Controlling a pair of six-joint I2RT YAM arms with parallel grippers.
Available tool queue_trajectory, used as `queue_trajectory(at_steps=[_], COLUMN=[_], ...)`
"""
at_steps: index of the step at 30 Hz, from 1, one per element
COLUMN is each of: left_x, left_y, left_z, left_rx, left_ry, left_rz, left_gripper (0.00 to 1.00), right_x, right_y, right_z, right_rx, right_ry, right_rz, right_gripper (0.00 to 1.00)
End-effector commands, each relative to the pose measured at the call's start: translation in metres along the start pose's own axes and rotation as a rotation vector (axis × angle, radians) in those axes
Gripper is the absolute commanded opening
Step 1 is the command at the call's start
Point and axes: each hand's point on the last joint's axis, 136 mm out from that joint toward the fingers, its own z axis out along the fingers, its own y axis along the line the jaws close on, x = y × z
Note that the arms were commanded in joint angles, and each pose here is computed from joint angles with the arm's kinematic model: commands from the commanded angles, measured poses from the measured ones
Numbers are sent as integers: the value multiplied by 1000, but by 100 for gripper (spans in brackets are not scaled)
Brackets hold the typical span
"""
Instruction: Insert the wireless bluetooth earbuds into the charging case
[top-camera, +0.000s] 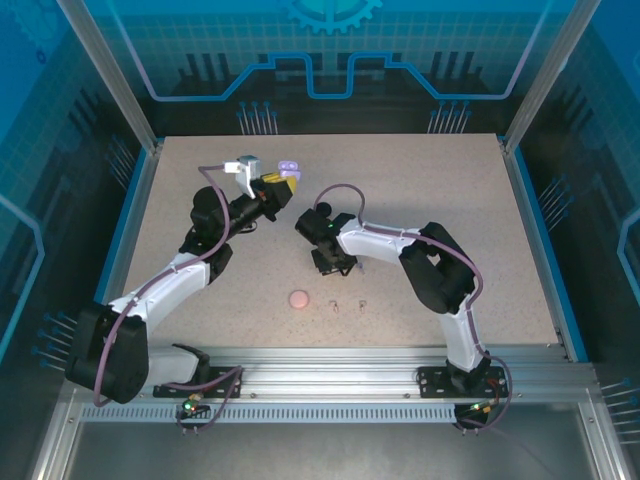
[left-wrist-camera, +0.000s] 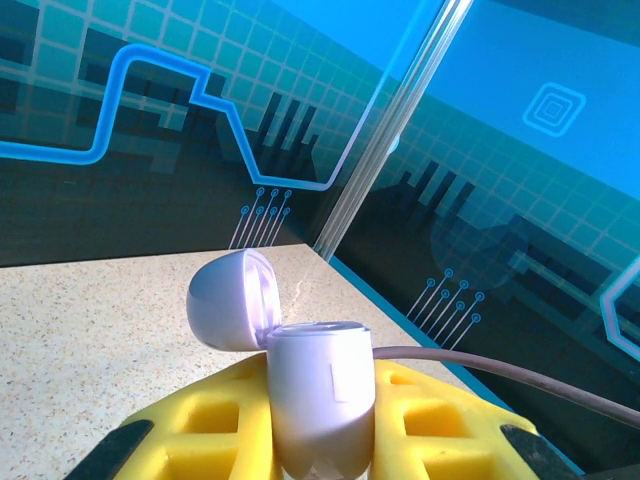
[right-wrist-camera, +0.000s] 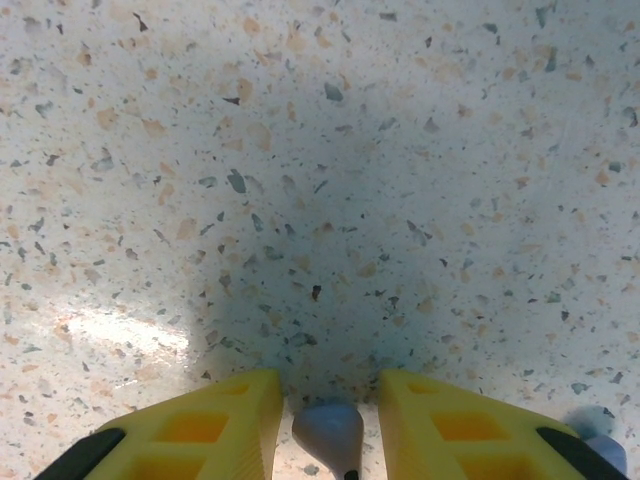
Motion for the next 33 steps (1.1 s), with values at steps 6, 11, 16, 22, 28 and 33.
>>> queue_trajectory(at_steps=[6,11,16,22,28,33], left_x=[-8,-8,-8,-8,-7,-6], left_y=[-4,-4,-5,-5,-4,-3], left_z=[1,1,2,3,3,4], left_rx=[25,26,30,31,31,30], left_ry=[-25,-26,-24,-23,-21,-19], left_rz=[14,16,14,11,10,6], left_gripper=[0,0,0,0,0,0], right_x=[24,26,28,31,33,32], right_y=[-3,-4,-7,-8,-5,-1], right_z=[6,5,2,1,4,5], right_rx=[30,32,34,35,33,26], right_ry=[60,62,56,57,62,58], right_rz=[-27,-27,-24,-28,-43,-48], right_gripper=[33,33,34,34,33,27])
